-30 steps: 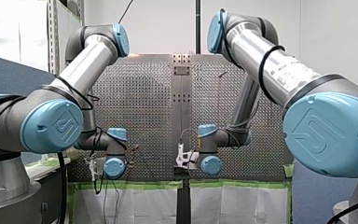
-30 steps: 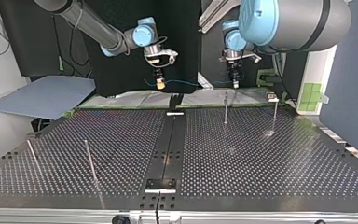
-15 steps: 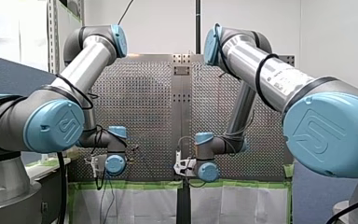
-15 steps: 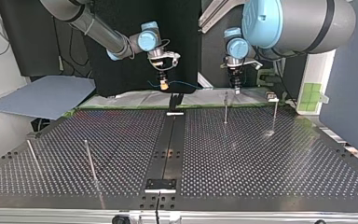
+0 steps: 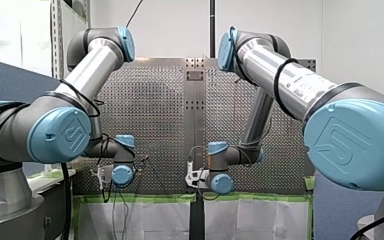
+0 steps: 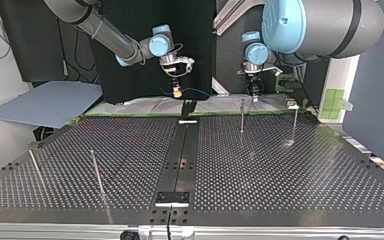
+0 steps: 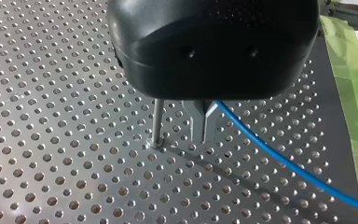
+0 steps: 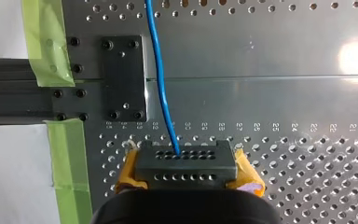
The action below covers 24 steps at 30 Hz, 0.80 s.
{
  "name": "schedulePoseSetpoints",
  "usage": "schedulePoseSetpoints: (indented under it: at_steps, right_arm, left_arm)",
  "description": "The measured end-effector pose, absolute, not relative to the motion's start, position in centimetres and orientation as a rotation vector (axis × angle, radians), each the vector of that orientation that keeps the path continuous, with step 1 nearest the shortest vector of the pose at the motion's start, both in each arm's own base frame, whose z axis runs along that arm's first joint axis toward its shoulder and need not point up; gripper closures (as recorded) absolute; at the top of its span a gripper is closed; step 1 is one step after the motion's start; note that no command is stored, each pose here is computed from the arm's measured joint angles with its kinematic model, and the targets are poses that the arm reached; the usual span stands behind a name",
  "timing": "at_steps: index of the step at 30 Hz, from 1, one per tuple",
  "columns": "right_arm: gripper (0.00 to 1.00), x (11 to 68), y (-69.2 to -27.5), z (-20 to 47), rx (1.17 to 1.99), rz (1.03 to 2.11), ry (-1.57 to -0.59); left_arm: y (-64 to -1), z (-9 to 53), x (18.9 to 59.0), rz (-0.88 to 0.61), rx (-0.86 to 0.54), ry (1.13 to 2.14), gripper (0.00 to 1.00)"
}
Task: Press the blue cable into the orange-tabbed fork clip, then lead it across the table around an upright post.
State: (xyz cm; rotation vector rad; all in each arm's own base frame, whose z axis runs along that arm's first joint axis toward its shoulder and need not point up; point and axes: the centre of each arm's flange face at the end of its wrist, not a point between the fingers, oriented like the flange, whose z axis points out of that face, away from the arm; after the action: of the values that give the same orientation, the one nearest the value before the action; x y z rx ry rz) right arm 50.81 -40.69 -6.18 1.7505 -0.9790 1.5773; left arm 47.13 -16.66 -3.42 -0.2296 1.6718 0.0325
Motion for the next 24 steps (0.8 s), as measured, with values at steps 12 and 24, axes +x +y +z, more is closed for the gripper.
schedulePoseSetpoints:
  at_steps: [12,24]
  right_arm:
    - [1.0,51.3,-41.1,-5.8,1.751,1.579,-0.975]
    - [1.0,50.3,-42.3,-5.9,1.733,1.557,-0.998]
  left_arm:
    - [-16.5,-3.2,47.9,0.017,-0.226,1.661,1.0]
    - [-16.8,-2.4,50.5,-0.012,-0.209,1.646,1.0]
